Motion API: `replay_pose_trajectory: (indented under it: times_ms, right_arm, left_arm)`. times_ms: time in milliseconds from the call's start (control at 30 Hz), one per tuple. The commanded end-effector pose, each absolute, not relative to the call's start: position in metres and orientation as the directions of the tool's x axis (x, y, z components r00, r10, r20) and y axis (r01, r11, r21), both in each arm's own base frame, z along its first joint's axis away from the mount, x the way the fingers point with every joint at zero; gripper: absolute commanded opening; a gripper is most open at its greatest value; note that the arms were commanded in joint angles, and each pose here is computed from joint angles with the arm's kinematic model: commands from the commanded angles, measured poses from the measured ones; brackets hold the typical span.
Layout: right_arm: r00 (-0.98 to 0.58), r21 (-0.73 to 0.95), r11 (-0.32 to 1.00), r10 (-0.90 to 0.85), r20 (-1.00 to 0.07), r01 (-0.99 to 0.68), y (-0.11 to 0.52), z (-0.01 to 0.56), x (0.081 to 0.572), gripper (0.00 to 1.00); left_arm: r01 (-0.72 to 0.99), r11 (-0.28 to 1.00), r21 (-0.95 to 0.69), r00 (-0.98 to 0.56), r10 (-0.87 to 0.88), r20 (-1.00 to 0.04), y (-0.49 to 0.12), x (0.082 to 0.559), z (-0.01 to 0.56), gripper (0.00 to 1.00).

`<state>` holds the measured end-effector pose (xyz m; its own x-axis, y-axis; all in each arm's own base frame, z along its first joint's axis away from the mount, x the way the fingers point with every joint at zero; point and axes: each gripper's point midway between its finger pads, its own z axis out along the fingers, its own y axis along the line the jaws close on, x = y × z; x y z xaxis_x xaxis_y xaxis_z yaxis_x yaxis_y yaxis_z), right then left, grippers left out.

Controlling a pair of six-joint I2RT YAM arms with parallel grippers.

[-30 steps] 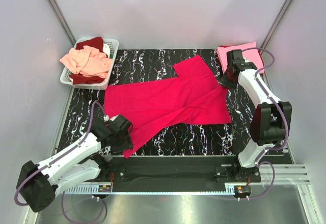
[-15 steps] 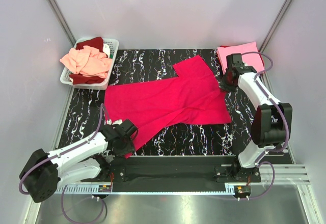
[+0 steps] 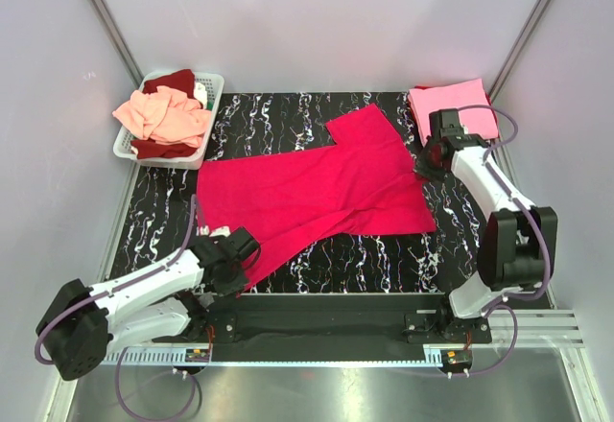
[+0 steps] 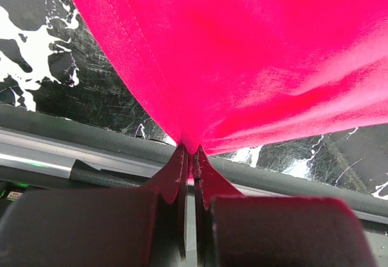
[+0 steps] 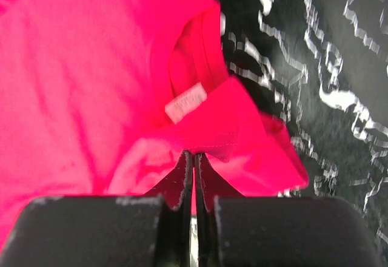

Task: Fold and stack the t-shirts
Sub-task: Fold the tshirt

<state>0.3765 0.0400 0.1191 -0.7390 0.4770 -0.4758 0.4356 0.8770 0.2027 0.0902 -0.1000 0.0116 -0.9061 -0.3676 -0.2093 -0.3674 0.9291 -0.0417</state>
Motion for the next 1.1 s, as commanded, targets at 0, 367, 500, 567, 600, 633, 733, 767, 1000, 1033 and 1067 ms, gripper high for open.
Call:
replay_pose_trajectory:
  times_ms: [0, 367, 500, 567, 600, 633, 733, 767, 1000, 1033, 1067]
  right_arm:
    - [-0.71, 0.293, 0.863, 0.506, -0.49, 0.412, 0.049, 0.141, 0.362, 0.0]
    - [-0.732, 0.552, 0.776, 0.561, -0.387, 0.303, 0.09, 0.165, 0.243, 0.0]
    - [-0.728, 0.624, 0.729, 0.586, -0.356, 0.282, 0.098, 0.176, 0.2, 0.0]
    - [-0.718, 0.627, 0.725, 0.595, -0.362, 0.284, 0.095, 0.181, 0.178, 0.0]
    - [-0.711, 0.63, 0.722, 0.601, -0.365, 0.288, 0.094, 0.183, 0.173, 0.0]
    - [-0.703, 0.633, 0.718, 0.607, -0.37, 0.288, 0.092, 0.189, 0.162, 0.0]
    - [-0.664, 0.642, 0.712, 0.629, -0.406, 0.282, 0.086, 0.204, 0.147, 0.0]
    - [-0.653, 0.639, 0.712, 0.635, -0.413, 0.29, 0.083, 0.206, 0.144, 0.0]
    - [-0.651, 0.66, 0.7, 0.64, -0.409, 0.273, 0.084, 0.212, 0.113, 0.0]
    - [-0.649, 0.663, 0.697, 0.643, -0.407, 0.273, 0.084, 0.211, 0.107, 0.0]
    - [-0.643, 0.672, 0.688, 0.651, -0.404, 0.274, 0.084, 0.212, 0.105, 0.0]
  left_arm:
    - [-0.363, 0.927, -0.094, -0.872, -0.374, -0.316, -0.107, 0.118, 0.033, 0.0]
    - [-0.342, 0.913, -0.22, -0.811, -0.406, -0.421, -0.09, 0.116, 0.137, 0.0]
    - [-0.349, 0.904, -0.249, -0.802, -0.425, -0.419, -0.081, 0.105, 0.144, 0.01]
    - [-0.355, 0.899, -0.257, -0.793, -0.435, -0.426, -0.073, 0.099, 0.148, 0.03]
    - [-0.364, 0.894, -0.26, -0.783, -0.445, -0.435, -0.069, 0.098, 0.152, 0.03]
    - [-0.367, 0.896, -0.25, -0.782, -0.442, -0.438, -0.063, 0.094, 0.154, 0.04]
    - [-0.384, 0.892, -0.24, -0.763, -0.453, -0.462, -0.05, 0.089, 0.162, 0.06]
    - [-0.386, 0.891, -0.24, -0.759, -0.454, -0.467, -0.048, 0.089, 0.163, 0.07]
    - [-0.382, 0.886, -0.263, -0.755, -0.463, -0.465, -0.04, 0.079, 0.165, 0.08]
    - [-0.379, 0.884, -0.274, -0.752, -0.467, -0.465, -0.04, 0.079, 0.165, 0.08]
    - [-0.381, 0.883, -0.274, -0.753, -0.469, -0.462, -0.04, 0.078, 0.163, 0.08]
